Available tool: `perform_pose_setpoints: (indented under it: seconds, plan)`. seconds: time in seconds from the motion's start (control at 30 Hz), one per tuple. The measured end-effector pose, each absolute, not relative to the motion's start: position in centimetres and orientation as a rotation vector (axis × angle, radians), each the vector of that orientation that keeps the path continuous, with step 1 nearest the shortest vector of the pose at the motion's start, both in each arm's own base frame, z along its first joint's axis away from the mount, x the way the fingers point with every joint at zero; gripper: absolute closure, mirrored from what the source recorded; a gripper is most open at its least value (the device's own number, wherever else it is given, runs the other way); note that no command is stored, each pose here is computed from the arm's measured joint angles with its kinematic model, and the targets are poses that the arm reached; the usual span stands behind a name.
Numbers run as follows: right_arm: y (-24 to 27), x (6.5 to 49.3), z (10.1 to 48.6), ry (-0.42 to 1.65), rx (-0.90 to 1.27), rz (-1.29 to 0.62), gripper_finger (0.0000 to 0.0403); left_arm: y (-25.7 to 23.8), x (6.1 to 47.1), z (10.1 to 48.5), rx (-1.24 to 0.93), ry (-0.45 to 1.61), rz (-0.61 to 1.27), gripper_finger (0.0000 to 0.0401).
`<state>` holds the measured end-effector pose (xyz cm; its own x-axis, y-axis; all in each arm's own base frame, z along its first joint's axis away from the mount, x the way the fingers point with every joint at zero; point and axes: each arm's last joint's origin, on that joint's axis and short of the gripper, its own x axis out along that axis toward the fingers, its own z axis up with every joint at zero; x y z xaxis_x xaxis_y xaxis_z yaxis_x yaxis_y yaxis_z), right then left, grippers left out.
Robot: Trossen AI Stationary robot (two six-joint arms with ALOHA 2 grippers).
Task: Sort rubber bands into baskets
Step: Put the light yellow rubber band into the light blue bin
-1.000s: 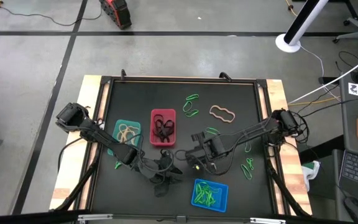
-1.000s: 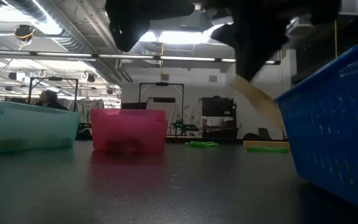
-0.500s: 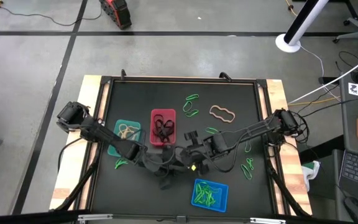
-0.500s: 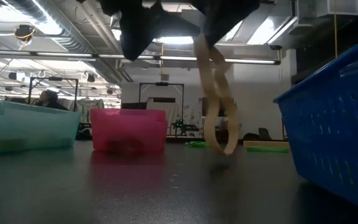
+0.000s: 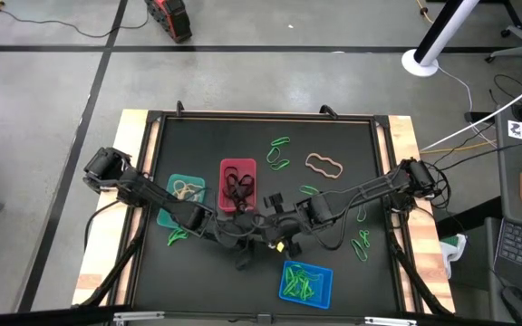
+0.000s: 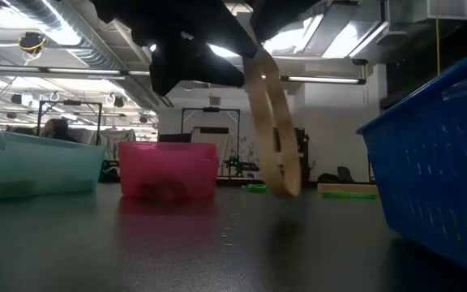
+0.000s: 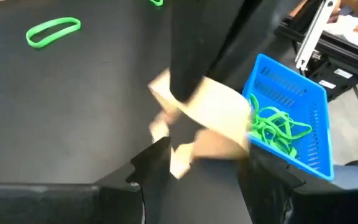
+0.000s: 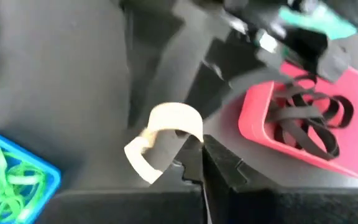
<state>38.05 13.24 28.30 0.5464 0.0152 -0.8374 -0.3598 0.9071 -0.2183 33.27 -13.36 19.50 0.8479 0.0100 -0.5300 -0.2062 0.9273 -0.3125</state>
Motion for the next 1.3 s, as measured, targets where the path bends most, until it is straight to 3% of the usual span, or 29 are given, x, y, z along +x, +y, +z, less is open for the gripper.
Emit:
perform_pose_setpoints:
  seconds: [0.43, 0.77, 1.3]
  plan:
    - [13.38, 38.49, 28.60, 0.914, -0.410, 0.242, 0.0403, -13.36, 33.29, 19.53, -0.306, 0.548, 0.098, 0.0243]
    - [13.37, 38.55, 28.64, 0.906, -0.423, 0.247, 0.0403, -13.43, 33.27, 19.53, -0.279, 0.551, 0.085, 0.0391]
    - [13.37, 38.55, 28.64, 0.906, -0.421, 0.246, 0.0398, -13.50, 33.25, 19.49, -0.282, 0.556, 0.074, 0.0399]
